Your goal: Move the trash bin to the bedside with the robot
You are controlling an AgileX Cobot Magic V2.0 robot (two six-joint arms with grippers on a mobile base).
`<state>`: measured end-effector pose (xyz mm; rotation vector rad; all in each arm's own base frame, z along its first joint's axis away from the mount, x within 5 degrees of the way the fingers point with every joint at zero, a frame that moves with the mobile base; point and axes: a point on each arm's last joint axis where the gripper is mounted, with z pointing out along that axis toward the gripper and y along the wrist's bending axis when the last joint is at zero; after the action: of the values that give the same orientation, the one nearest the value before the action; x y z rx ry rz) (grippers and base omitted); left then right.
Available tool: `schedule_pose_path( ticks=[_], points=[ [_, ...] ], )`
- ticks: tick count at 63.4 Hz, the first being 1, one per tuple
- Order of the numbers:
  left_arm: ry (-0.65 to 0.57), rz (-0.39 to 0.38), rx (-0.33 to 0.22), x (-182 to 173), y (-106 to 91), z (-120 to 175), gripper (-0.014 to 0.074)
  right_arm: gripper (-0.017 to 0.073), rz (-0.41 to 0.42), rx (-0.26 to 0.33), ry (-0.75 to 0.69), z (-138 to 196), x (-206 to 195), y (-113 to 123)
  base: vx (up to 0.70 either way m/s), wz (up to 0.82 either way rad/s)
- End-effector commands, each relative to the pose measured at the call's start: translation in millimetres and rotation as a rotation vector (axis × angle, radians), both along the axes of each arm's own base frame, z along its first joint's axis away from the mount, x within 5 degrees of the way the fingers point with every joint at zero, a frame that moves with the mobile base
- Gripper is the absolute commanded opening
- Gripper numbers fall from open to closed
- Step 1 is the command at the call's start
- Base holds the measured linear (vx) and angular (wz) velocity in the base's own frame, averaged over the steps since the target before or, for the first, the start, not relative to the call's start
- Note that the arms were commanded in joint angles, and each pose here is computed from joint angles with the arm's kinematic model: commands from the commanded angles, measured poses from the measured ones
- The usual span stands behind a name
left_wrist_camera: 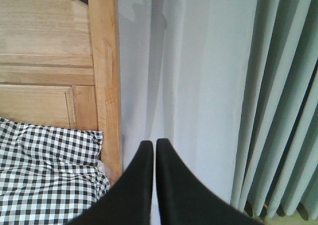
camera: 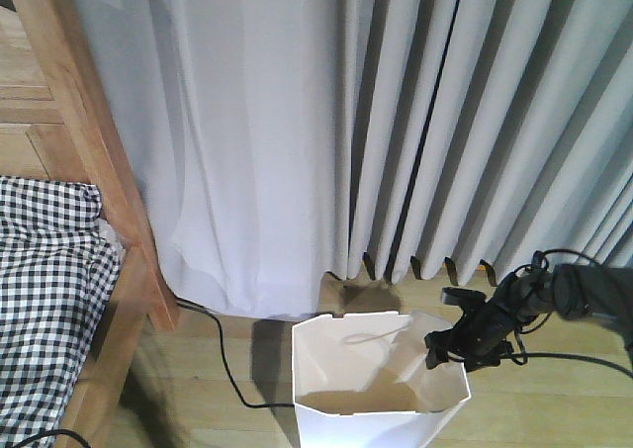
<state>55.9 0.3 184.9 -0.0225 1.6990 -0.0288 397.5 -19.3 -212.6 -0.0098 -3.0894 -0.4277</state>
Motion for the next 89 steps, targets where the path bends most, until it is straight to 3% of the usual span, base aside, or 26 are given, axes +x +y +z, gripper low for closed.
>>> schedule_pose_path(
  ticks=[1,7,12,20,36,51,66,79,89],
  points=[
    [-0.067,-0.008,-0.004,1,-0.7,-1,-0.0006,0.0543,-0.019,-0.042,-0.115,42,19,-6,0.00,0.00],
    [-0.067,-0.008,-0.004,1,-0.7,-1,-0.0006,0.0526,-0.030,-0.113,-0.178,63,8,-11,0.00,0.00],
    [-0.067,-0.008,-0.004,1,-0.7,-1,-0.0006,0.0513,0.016,-0.140,-0.202,86,-3,-11,0.00,0.00],
    [-0.067,-0.008,-0.004,1,-0.7,-1,-0.0006,0.0499,0.083,-0.123,-0.222,126,-15,-7,0.00,0.00],
    [-0.067,-0.008,-0.004,1,-0.7,-1,-0.0006,0.0499,0.097,-0.109,-0.375,241,-36,-1,0.00,0.00],
    [-0.067,-0.008,-0.004,1,-0.7,-1,-0.0006,0.0499,0.092,-0.145,-0.675,377,-78,5,0.00,0.00],
    [-0.067,-0.008,-0.004,1,-0.7,-1,-0.0006,0.0499,0.071,-0.217,-1.034,480,-150,11,0.00,0.00],
    [-0.067,-0.008,-0.004,1,-0.7,-1,-0.0006,0.0499,0.039,-0.277,-1.316,526,-222,17,0.00,0.00],
    [-0.067,-0.008,-0.004,1,-0.7,-1,-0.0006,0.0499,-0.041,-0.316,-1.456,522,-268,18,0.00,0.00]
  ],
)
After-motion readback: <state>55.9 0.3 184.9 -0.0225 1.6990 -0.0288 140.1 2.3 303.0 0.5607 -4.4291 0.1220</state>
